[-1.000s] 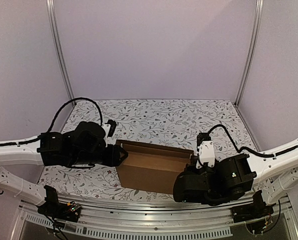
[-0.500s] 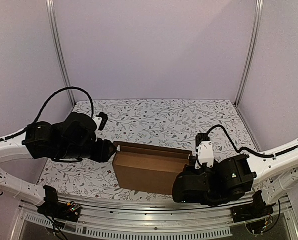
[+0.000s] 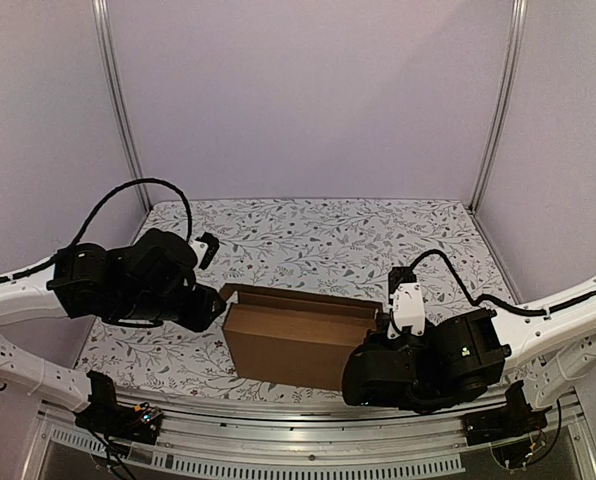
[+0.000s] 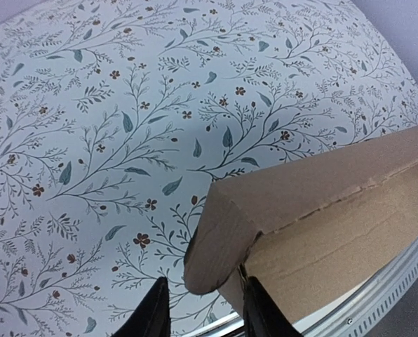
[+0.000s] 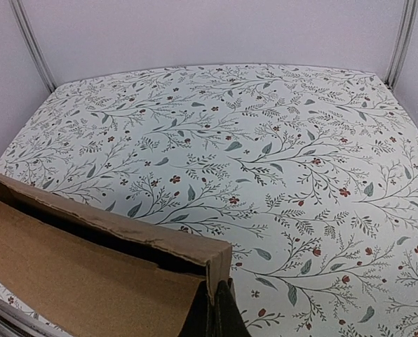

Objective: Fold the paper box

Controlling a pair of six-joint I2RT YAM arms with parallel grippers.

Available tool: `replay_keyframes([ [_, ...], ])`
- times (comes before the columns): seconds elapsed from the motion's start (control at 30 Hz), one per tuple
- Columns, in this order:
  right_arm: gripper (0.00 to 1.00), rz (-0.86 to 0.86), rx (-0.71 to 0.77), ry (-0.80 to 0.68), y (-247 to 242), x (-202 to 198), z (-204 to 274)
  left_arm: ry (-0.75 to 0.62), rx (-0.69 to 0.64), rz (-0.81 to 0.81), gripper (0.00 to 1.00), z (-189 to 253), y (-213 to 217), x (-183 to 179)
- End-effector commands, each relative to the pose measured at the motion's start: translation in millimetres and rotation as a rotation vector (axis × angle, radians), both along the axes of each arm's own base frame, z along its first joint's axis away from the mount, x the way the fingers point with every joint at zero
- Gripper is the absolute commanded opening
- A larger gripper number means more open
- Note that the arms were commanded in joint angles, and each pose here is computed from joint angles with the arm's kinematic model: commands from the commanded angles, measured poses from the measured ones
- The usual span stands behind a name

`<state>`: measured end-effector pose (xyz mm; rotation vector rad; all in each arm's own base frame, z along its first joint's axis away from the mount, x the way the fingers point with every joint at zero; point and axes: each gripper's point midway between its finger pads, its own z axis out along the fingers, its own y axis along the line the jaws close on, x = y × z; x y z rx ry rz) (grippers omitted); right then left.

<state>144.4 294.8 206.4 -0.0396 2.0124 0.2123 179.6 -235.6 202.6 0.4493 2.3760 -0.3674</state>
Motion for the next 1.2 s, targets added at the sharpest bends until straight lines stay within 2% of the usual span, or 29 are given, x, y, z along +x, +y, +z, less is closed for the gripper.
replay_keyframes([
  [0.0, 0.0, 0.062, -0.065, 0.162, 7.8, -20.3, -40.1, -0.009, 0.024, -0.041, 0.33, -2.0, -8.1, -0.5],
  [0.1, 0.0, 0.061, -0.063, 0.165, 8.2, -20.6, -40.8, -0.022, 0.041, -0.046, 0.29, -1.7, -10.4, 2.9],
  [0.27, 0.0, 0.061, -0.064, 0.167, 8.5, -21.1, -42.2, -0.02, 0.051, -0.067, 0.13, -1.1, -17.7, 5.1],
  [0.47, 0.0, 0.06, -0.067, 0.168, 9.9, -20.9, -43.6, -0.022, 0.033, -0.103, 0.0, 12.0, -30.3, 6.3],
  [0.83, 0.0, 0.064, -0.072, 0.17, 10.8, -21.5, -45.1, -0.001, 0.041, -0.132, 0.0, 27.5, -35.5, 3.8],
  [1.17, 0.0, 0.089, -0.114, 0.168, 20.2, -22.5, -47.9, 0.124, 0.011, -0.171, 0.0, 23.0, -41.0, -8.4],
])
